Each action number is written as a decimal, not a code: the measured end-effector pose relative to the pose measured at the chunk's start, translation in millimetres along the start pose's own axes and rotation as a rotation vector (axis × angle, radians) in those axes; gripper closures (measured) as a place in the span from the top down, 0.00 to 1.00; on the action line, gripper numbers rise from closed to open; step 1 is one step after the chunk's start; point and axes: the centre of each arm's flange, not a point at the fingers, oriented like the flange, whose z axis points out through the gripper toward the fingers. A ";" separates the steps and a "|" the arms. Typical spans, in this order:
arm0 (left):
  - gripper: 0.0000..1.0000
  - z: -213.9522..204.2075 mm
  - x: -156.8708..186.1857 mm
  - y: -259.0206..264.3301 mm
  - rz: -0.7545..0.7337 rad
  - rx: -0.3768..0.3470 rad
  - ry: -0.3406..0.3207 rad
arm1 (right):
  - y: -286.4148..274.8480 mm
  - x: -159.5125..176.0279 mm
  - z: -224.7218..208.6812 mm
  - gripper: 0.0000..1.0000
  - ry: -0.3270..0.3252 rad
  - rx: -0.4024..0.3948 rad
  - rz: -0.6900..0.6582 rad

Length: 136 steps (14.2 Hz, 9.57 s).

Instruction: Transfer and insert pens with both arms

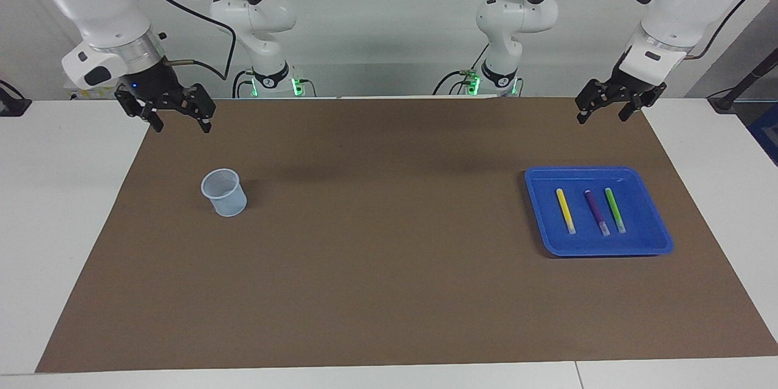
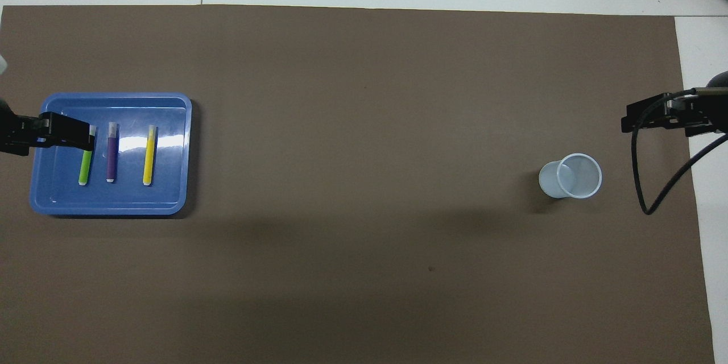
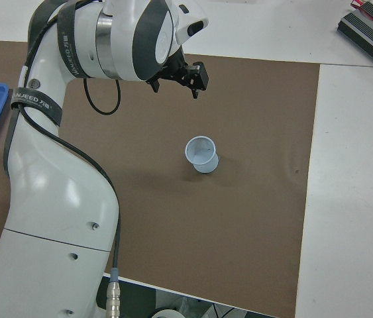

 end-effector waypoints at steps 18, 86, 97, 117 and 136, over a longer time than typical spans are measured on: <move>1.00 -0.1 0.1 -2.7 -0.005 0.000 0.000 | 0.0 0.0 0.0 1.00 0.000 0.000 0.000; 0.90 271.2 25.9 -49.7 0.048 -0.020 0.026 | -0.2 0.0 0.0 1.00 0.000 0.000 0.000; 0.90 297.1 38.8 -37.7 0.033 -0.048 0.051 | -33.2 -6.8 -9.7 1.00 0.026 0.007 -0.060; 0.17 308.2 45.7 -48.2 0.011 -0.044 0.065 | -106.0 -25.1 2.9 1.00 0.061 0.160 -0.091; 0.17 84.8 38.3 18.1 -0.903 -0.243 -0.071 | -136.5 -29.7 0.9 1.00 0.060 0.247 -0.001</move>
